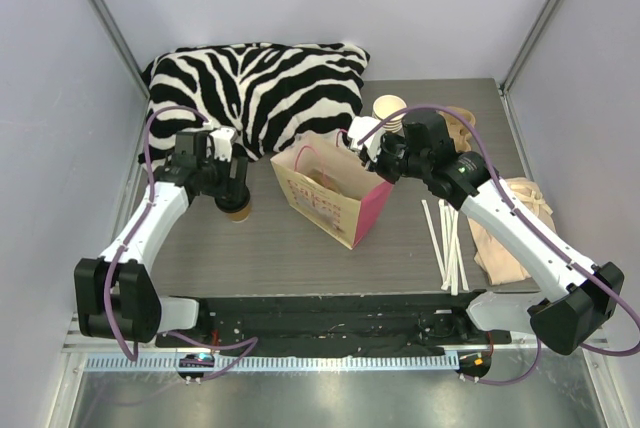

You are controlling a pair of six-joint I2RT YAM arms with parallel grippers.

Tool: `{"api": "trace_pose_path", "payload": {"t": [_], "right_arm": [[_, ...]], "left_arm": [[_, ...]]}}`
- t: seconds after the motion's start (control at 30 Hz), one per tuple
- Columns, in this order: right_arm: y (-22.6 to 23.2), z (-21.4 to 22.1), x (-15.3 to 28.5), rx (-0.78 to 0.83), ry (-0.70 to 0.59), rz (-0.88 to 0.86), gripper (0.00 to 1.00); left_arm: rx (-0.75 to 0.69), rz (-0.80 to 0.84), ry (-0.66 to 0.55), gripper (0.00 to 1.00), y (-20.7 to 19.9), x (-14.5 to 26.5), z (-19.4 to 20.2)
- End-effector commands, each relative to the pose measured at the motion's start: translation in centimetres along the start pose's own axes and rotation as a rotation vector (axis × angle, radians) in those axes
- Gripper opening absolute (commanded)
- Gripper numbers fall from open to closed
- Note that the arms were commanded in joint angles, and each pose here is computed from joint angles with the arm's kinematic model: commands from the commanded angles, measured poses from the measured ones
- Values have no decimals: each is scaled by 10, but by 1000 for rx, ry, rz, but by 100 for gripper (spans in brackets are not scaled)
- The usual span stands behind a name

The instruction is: Pack the takeout coffee

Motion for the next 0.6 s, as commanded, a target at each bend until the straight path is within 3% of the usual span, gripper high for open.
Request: {"api": "trace_pose_path", "payload": {"t": [0.0, 0.57], "right_arm": [[-6, -16, 8, 2, -46, 27, 1], [-7, -17, 7, -8, -37, 31, 1]], "left_arm": [[-28, 7, -65, 84, 1, 0, -6], [-45, -2, -41, 78, 2, -9, 8]]}}
Point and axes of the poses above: each gripper's point midway between its finger pads, its own x axis back along the fingers, its own y axis along the line the jaws close on, z = x × y, the point moved 7 cm from there along x, back along the fingers, and after that the axes turned 8 degrees about -x, right-handed, at the moved point
